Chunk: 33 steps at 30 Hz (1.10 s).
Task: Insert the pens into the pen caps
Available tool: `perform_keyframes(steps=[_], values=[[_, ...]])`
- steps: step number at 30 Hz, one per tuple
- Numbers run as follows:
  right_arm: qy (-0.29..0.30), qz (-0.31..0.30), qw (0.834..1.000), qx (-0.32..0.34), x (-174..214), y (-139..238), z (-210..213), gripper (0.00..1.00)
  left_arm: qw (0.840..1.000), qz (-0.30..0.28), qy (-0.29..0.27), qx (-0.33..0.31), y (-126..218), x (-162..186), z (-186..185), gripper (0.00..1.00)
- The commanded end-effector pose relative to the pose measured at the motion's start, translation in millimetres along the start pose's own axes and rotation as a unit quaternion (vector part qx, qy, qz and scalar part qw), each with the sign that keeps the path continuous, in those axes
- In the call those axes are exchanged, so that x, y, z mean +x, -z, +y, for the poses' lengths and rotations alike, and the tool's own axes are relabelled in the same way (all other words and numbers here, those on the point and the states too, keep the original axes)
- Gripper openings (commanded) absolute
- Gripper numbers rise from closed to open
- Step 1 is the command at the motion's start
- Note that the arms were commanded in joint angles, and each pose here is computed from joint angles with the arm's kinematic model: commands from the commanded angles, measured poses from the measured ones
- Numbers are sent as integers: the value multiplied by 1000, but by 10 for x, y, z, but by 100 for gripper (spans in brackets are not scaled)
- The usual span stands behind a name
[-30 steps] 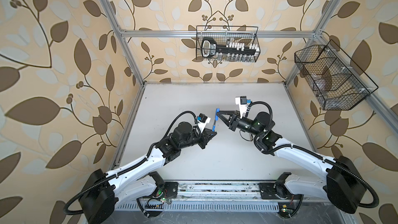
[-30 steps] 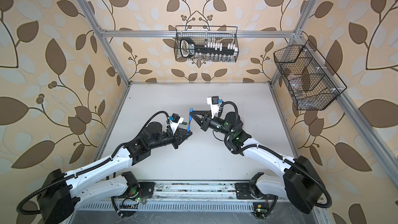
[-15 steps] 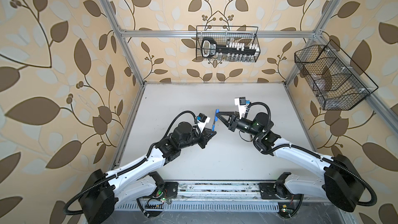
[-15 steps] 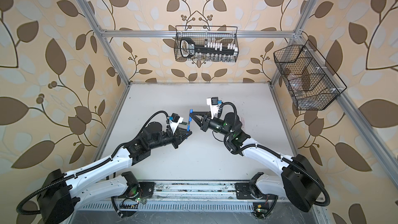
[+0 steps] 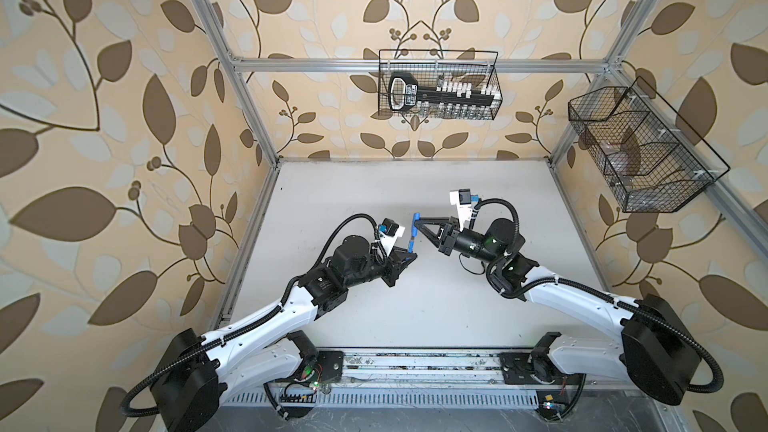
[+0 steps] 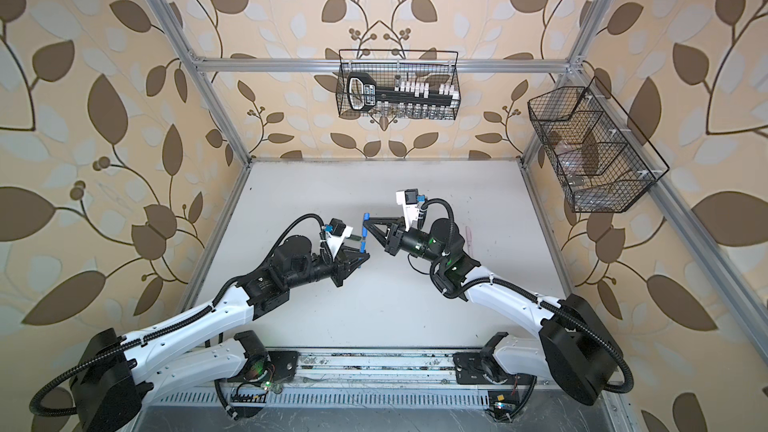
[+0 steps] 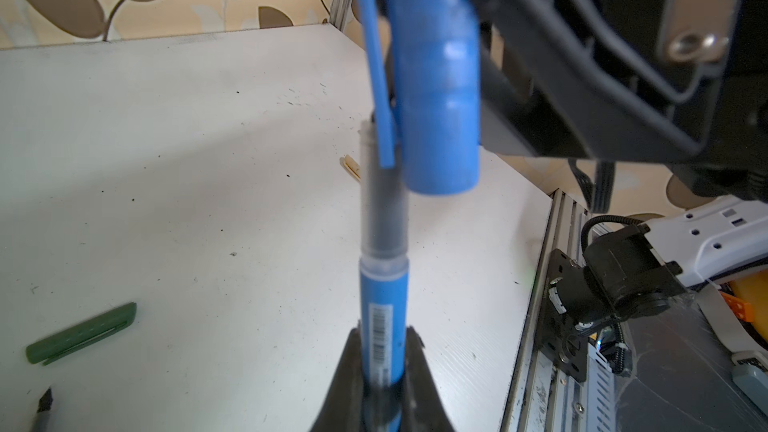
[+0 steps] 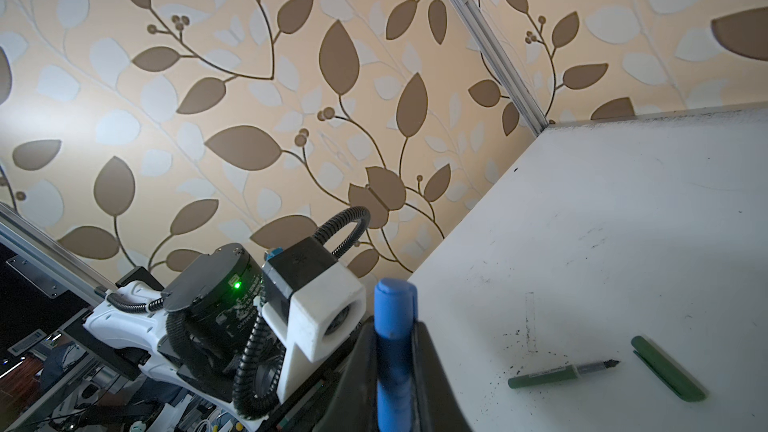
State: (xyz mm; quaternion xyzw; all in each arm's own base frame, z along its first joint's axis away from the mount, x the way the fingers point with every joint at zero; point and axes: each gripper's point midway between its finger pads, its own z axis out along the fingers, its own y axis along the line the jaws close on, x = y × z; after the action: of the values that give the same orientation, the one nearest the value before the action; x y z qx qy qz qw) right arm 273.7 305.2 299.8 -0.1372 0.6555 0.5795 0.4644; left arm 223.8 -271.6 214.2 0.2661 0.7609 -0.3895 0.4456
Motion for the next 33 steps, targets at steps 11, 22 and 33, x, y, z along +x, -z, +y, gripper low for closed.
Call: perform_keyframes(steps=[11, 22, 33], values=[[1, 9, 1000, 6, 60, 1, -35, 15, 997, -57, -40, 21, 153, -412, -206, 0], [4, 13, 1000, 15, 88, 18, -60, 16, 996, -72, -49, 26, 258, -531, -280, 0], [20, 19, 1000, 10, 51, -18, 12, 19, 996, -65, -58, 28, 260, -527, -294, 0]])
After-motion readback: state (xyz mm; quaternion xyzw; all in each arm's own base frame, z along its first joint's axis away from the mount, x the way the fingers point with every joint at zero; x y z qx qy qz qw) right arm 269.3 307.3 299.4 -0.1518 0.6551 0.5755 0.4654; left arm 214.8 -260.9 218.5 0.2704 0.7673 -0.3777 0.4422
